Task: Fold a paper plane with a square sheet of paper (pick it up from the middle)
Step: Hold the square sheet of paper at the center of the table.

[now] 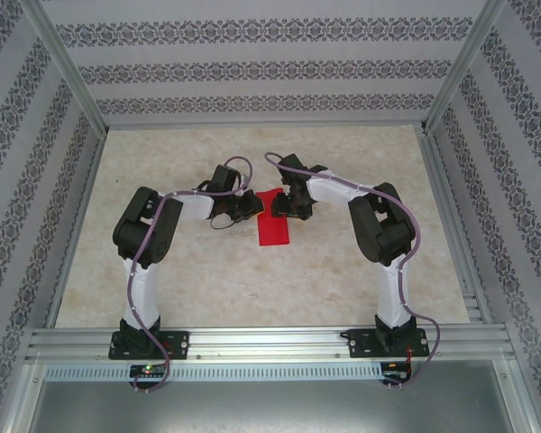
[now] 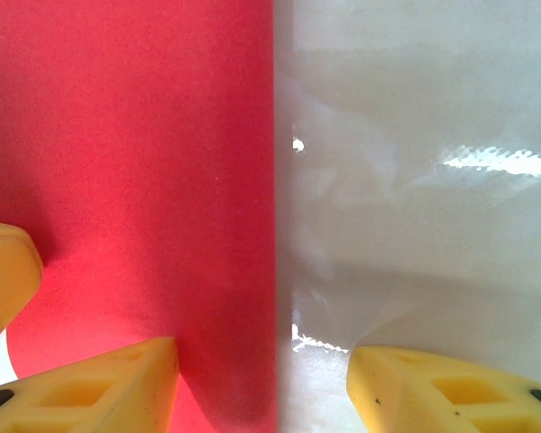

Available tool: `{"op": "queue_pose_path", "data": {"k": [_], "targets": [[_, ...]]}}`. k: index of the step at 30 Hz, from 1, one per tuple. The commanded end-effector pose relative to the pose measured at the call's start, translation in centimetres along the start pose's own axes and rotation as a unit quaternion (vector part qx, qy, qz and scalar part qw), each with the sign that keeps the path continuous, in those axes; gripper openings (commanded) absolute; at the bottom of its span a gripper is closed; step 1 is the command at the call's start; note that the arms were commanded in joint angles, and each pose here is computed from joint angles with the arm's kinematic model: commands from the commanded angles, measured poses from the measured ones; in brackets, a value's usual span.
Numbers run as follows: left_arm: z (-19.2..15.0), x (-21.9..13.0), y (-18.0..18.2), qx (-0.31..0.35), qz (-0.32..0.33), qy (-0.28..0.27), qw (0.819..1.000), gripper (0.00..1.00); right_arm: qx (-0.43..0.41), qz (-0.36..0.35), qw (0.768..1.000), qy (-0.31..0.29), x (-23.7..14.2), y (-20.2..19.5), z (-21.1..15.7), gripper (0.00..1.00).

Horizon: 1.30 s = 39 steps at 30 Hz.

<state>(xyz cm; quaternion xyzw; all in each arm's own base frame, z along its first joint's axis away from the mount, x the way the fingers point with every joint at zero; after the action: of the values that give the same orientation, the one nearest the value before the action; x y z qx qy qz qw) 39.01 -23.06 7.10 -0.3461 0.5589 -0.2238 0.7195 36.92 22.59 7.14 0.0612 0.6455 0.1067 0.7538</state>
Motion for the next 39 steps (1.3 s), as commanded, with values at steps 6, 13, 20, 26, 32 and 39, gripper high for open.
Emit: {"op": "queue_pose_path", "data": {"k": [6,13,20,26,32,39], "targets": [[0.1,0.5,1.3,-0.001,0.031,0.012,0.999,0.12,0.014,-0.059,0.992,0.112,6.1,-4.7,-4.7,0.59],[0.0,0.6,1.7,-0.003,0.045,0.017,0.999,0.12,0.017,-0.022,0.994,0.108,5.5,-4.8,-4.6,0.61],[-0.1,0.9,1.5,0.002,0.049,0.023,0.999,0.12,0.004,-0.042,0.992,0.117,6.1,-5.2,-4.9,0.57],[0.2,0.8,0.7,0.011,0.041,0.026,0.999,0.12,0.011,-0.061,0.991,0.12,6.8,-5.1,-5.1,0.56],[0.8,-0.6,-1.7,0.026,0.009,0.01,1.0,0.19,0.053,-0.075,0.989,0.114,7.3,-5.3,-4.9,0.58],[0.9,-1.6,-2.5,0.029,0.003,-0.009,1.0,0.24,0.075,-0.091,0.987,0.11,7.5,-5.8,-4.9,0.58]]}}
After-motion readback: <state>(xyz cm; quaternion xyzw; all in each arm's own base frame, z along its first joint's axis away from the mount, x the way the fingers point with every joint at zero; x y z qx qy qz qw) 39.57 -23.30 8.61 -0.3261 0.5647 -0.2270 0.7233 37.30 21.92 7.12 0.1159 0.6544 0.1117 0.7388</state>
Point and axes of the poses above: each hand's point on the last joint's axis, 136 mm out from that joint toward the fingers, its own x axis out along the fingers, its own y axis along the line the jaws close on, z = x × y, the point moved 7 cm from there along -x, back along the fingers
